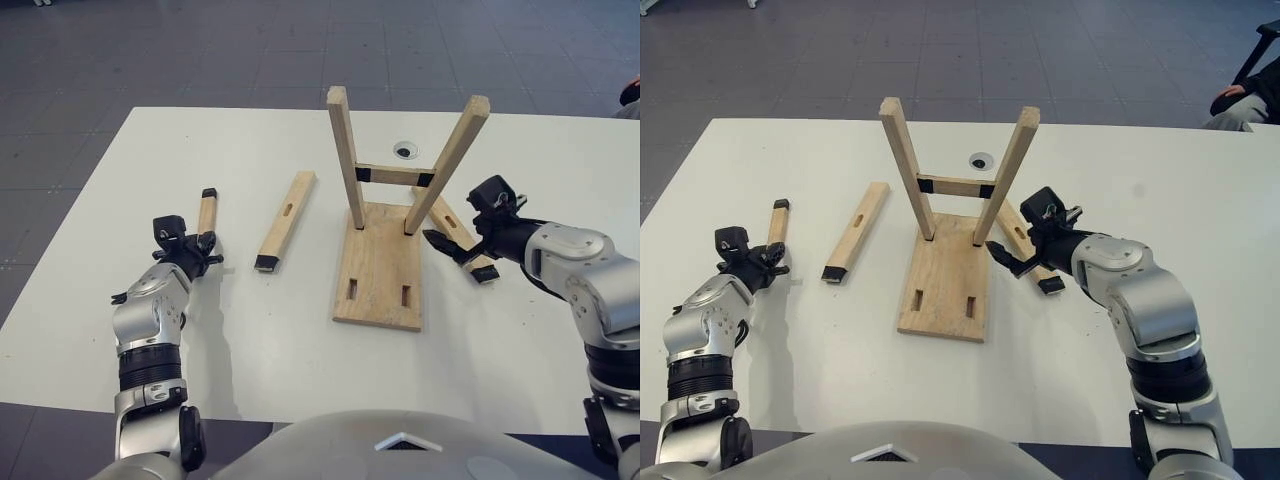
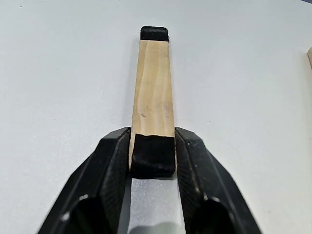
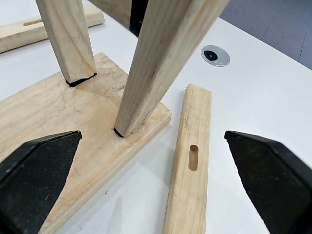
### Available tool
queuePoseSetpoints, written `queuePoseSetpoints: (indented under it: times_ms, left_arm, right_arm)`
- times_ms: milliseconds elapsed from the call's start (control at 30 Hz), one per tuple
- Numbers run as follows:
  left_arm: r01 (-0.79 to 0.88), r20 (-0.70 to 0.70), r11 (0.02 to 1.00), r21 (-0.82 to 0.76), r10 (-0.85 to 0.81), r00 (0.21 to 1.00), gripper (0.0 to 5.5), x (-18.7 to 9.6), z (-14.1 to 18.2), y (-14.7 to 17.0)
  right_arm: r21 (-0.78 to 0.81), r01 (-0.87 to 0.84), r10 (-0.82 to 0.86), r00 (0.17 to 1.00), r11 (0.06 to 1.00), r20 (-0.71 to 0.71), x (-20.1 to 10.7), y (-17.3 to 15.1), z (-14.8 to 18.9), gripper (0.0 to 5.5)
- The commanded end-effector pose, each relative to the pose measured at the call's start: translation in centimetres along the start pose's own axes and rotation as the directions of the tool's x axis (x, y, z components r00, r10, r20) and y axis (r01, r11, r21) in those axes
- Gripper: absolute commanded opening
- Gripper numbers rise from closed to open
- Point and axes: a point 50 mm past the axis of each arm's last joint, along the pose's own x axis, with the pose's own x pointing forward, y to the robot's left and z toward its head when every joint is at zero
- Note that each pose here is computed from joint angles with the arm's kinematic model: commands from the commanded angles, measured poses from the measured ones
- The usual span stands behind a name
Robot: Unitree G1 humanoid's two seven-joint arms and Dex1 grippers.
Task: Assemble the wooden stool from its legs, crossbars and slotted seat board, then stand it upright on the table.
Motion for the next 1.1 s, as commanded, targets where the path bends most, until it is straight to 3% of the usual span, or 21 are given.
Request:
queuePoseSetpoints:
  times_ms: [33, 200, 333, 400, 467, 567, 667, 800, 1100]
  left_arm:
    - [0.012, -0.114, 0.999, -0.052, -0.018, 0.993, 1.34, 0.0, -2.9, -0.4]
    - [-0.120, 0.118, 0.991, -0.055, 0.126, 0.985, 1.34, -1.4, 2.2, 0.4]
    - [-0.244, 0.364, 0.970, -0.012, 0.232, 0.902, 1.34, -3.3, 8.6, 0.4]
    - [-0.291, 0.500, 0.957, 0.021, 0.242, 0.831, 1.34, -4.8, 11.8, -0.3]
    - [-0.289, 0.636, 0.955, 0.059, 0.187, 0.749, 1.34, -6.5, 15.0, -1.8]
    - [-0.178, 0.763, 0.958, 0.224, -0.058, 0.644, 1.34, -8.8, 18.8, -6.5]
    - [0.013, 0.756, 0.891, 0.453, -0.392, 0.524, 1.34, -10.8, 20.6, -13.1]
    - [0.176, 0.658, 0.751, 0.637, -0.648, 0.384, 1.34, -13.2, 20.2, -19.0]
    - [0.279, 0.565, 0.667, 0.691, -0.739, 0.366, 1.34, -13.5, 18.4, -21.4]
  right_arm:
    - [0.004, 0.022, -0.022, 0.999, 1.000, 0.032, -0.3, -0.5, 1.0, 5.50]
    - [0.008, -0.006, 0.006, 0.999, 1.000, 0.044, -1.1, -0.9, 1.9, 5.50]
    - [0.197, -0.035, -0.014, 0.970, 0.980, 0.242, -2.7, -3.9, 6.4, 5.50]
    - [0.304, -0.215, 0.073, 0.906, 0.928, 0.416, -4.7, -5.0, 9.8, 5.50]
    - [0.311, -0.380, 0.151, 0.811, 0.871, 0.565, -6.8, -5.6, 13.0, 5.50]
    - [0.245, -0.534, 0.246, 0.687, 0.810, 0.684, -7.5, -5.0, 18.1, 5.50]
    - [0.229, -0.604, 0.337, 0.674, 0.763, 0.657, -4.5, -2.2, 20.3, 5.50]
    - [0.231, -0.637, 0.381, 0.671, 0.736, 0.637, -2.8, -0.5, 20.8, 5.50]
    - [0.230, -0.635, 0.338, 0.642, 0.737, 0.688, -2.8, -1.3, 22.2, 5.50]
